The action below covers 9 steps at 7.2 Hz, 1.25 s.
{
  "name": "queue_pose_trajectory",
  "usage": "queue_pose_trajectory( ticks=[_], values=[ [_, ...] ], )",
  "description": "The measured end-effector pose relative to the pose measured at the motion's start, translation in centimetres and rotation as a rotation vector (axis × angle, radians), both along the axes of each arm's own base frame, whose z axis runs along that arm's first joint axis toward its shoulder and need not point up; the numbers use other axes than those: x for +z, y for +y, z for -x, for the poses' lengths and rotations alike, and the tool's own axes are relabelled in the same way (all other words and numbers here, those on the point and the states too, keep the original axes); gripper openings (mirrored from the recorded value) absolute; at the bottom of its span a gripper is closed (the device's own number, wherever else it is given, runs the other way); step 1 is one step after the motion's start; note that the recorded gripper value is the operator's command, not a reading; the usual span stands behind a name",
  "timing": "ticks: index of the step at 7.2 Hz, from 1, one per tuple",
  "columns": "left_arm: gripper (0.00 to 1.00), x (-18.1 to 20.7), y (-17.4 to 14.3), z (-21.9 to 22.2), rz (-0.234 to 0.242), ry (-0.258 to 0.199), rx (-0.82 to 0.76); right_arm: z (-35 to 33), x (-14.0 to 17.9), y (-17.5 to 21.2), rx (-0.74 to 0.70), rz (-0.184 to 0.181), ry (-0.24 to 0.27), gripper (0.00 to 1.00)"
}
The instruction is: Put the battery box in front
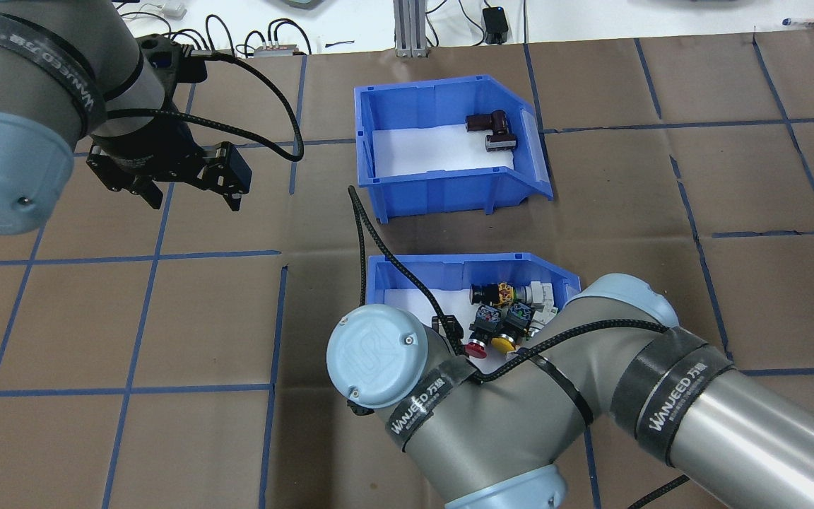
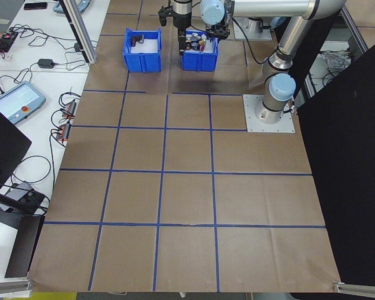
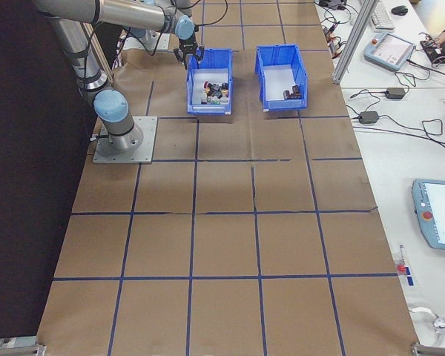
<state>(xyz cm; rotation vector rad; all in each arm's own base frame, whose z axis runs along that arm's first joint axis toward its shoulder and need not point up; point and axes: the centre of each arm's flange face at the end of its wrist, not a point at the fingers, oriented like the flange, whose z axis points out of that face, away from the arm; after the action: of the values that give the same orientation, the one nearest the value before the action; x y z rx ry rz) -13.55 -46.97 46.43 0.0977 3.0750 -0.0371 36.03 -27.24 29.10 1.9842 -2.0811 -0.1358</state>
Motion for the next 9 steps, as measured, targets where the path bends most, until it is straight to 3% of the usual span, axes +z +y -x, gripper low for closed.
queue_pose_trajectory(
  ticks=[2, 4, 6, 8, 9],
  values=[
    [1.00, 0.3, 0.5, 0.2, 0.010, -0.001, -0.013, 1.7, 3.2, -0.1, -0.027, 0.056, -0.039, 1.00],
    [1.00, 1.1, 0.7, 0.8, 0.028, 0.012, 0.027, 5.8, 7.0, -2.4, -0.147, 0.127, -0.096, 1.00],
    [1.00, 1.8, 1.2, 1.4, 0.035, 0.061, 0.043, 11.6, 9.5, -6.5, -0.407, 0.184, -0.174, 1.00],
    [1.00, 1.6, 1.7, 1.5, 0.029, 0.068, 0.043, 17.1, 13.2, -10.6, -0.766, 0.257, -0.320, 1.00],
    [1.00, 1.3, 1.6, 1.4, 0.023, 0.065, 0.041, 19.8, 15.1, -12.5, -0.931, 0.286, -0.368, 1.00]
  ],
)
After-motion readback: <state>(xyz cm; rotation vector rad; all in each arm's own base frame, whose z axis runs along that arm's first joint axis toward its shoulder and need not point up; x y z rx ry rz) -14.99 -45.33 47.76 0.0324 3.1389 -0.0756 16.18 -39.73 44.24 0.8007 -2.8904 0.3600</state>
